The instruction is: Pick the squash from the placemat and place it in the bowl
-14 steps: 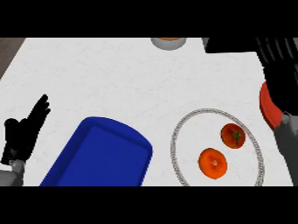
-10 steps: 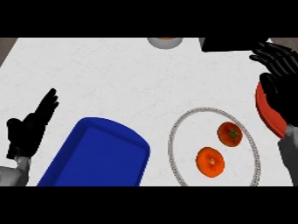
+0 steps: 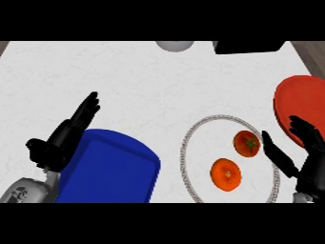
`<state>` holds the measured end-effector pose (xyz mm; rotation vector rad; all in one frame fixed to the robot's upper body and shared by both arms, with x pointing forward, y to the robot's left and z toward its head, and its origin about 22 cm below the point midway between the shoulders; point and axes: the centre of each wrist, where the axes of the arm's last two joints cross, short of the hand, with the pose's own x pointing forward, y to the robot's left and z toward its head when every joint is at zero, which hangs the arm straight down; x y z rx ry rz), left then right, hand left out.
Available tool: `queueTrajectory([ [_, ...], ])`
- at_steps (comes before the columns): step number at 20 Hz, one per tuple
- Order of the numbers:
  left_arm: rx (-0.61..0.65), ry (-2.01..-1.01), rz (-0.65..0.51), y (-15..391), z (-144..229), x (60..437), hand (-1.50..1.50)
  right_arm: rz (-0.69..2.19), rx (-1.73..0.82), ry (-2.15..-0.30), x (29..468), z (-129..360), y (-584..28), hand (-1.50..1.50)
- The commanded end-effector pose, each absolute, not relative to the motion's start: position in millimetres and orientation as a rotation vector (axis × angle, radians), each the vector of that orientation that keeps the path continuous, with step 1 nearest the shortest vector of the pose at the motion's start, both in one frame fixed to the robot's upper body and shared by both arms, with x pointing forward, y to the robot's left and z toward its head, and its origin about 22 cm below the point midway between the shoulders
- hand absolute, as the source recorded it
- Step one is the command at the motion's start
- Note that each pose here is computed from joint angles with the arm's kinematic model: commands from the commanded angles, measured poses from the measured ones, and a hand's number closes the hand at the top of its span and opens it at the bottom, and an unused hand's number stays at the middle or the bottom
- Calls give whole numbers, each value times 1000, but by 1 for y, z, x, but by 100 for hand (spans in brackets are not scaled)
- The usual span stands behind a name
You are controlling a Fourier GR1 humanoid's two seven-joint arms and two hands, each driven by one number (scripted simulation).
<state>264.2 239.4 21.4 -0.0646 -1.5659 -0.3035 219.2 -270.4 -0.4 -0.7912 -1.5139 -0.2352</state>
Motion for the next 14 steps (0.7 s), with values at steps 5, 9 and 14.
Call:
queueTrajectory([
  [5, -141, -1604, -373, 220, 37, 272, 0, 56, -1026, -1251, 169, -29, -247, -150],
  [9, -158, -1585, -381, 209, 32, 267, 0, 255, -1037, -994, 163, -20, -264, -150],
  [14, -170, -1591, -399, 206, 30, 265, 0, 435, -801, -712, 170, 5, -243, -150],
])
